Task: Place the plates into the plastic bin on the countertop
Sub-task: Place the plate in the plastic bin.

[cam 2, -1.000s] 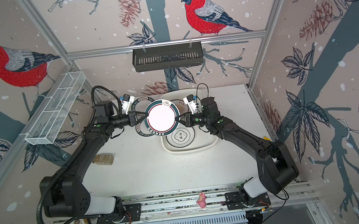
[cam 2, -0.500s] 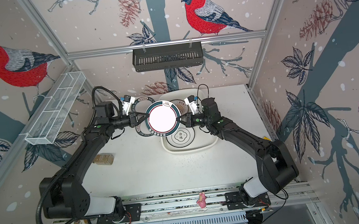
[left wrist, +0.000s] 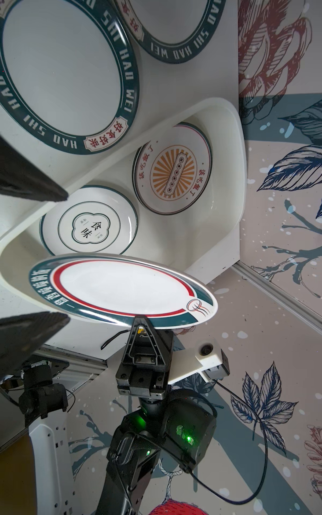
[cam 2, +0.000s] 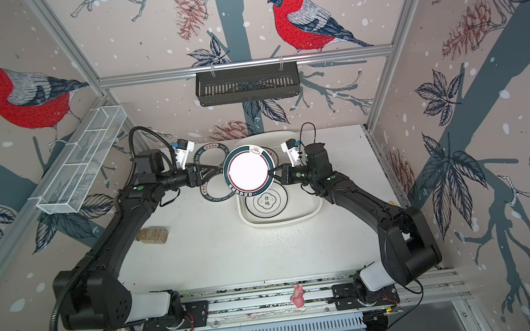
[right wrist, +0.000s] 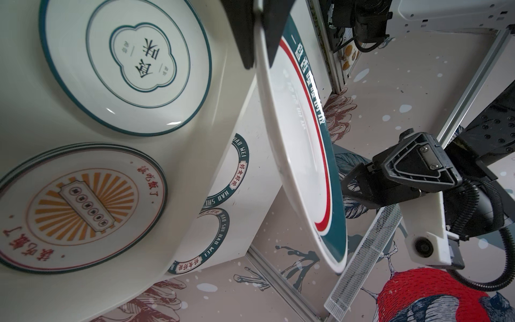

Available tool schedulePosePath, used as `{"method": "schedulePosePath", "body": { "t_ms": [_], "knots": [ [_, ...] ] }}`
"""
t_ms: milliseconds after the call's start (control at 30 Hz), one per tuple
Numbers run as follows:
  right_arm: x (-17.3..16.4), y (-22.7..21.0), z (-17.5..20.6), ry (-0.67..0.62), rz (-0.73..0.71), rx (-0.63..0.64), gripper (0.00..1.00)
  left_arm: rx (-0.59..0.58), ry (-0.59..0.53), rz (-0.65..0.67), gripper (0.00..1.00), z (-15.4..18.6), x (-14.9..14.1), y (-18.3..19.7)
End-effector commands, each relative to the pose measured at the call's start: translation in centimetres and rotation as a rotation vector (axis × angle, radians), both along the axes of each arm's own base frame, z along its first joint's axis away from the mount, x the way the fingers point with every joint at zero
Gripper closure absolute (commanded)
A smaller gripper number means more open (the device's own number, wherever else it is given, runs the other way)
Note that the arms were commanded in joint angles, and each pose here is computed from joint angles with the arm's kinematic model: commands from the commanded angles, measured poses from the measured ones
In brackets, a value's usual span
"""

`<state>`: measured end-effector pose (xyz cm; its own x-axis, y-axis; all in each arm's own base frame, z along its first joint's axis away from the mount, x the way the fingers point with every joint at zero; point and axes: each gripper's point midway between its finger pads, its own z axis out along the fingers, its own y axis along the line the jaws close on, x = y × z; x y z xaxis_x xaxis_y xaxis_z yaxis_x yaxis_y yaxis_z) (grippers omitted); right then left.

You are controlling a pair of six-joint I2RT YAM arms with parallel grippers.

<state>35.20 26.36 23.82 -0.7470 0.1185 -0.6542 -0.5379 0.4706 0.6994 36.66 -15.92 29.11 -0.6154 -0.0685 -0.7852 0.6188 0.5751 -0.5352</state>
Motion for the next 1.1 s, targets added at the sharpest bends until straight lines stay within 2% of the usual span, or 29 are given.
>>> {"method": "schedulePosePath", "body": {
  "t_ms": [0,233,400,567,1067],
  "knots": [
    [0.8,-1.1,-0.1,-0.027,-0.017,-0.03,0.98,0.017,-0.038,0.04,0.37,0.7,0.4,1.1],
    [2.7,-3.7,-3.7,0.071,-0.084,-0.144,0.98,-0.002,-0.033,0.056,0.37,0.7,0.5,1.8],
    [3.4,-4.2,-6.8,0.155,-0.091,-0.226,0.98,-0.031,0.011,0.037,0.37,-0.1,0.3,1.4],
    [4.0,-4.3,-9.4,0.219,-0.084,-0.285,0.98,-0.036,0.002,0.035,0.37,0.1,0.3,1.4],
    [4.1,-3.2,-12.6,0.318,-0.006,-0.365,0.95,-0.044,-0.001,0.026,0.37,0.2,0.2,1.3]
  ]
}}
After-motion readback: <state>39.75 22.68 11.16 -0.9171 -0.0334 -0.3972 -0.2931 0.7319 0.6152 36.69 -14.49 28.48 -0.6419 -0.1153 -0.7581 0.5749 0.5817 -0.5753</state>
